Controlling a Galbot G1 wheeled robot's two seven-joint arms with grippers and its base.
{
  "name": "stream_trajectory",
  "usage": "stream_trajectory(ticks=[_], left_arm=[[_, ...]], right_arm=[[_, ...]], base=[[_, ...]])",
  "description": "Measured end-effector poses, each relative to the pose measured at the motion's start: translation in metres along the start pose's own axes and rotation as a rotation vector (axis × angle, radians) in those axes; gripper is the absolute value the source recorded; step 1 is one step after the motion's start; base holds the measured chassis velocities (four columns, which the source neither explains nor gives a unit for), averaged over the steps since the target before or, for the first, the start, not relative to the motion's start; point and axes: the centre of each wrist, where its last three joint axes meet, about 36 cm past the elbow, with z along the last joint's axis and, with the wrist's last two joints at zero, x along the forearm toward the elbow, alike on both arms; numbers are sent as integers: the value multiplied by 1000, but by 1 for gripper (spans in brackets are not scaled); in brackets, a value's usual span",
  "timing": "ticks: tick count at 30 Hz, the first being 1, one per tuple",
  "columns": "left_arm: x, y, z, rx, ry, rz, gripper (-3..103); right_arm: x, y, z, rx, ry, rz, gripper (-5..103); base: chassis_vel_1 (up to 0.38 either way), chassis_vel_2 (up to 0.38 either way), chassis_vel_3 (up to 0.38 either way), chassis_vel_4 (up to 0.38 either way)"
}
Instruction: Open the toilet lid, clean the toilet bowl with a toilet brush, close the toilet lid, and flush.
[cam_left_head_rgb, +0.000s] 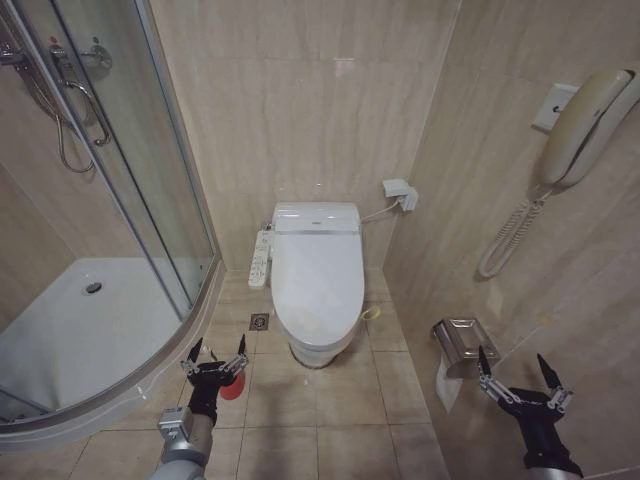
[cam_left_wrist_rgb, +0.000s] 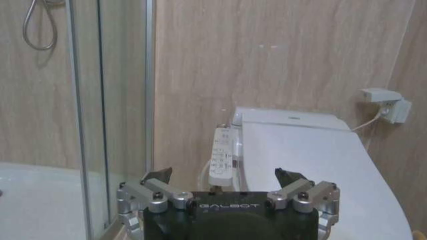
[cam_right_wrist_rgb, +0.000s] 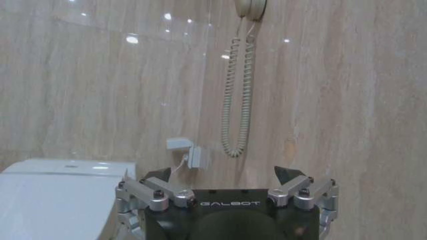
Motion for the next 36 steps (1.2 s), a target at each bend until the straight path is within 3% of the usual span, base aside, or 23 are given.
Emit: stream_trajectory(ticks=[36], left_arm=[[3,-5,6,-4,-17,-19,100]], right_arm=[[0,0,0,0,0,0,100]], base=[[19,-18,-21,23]])
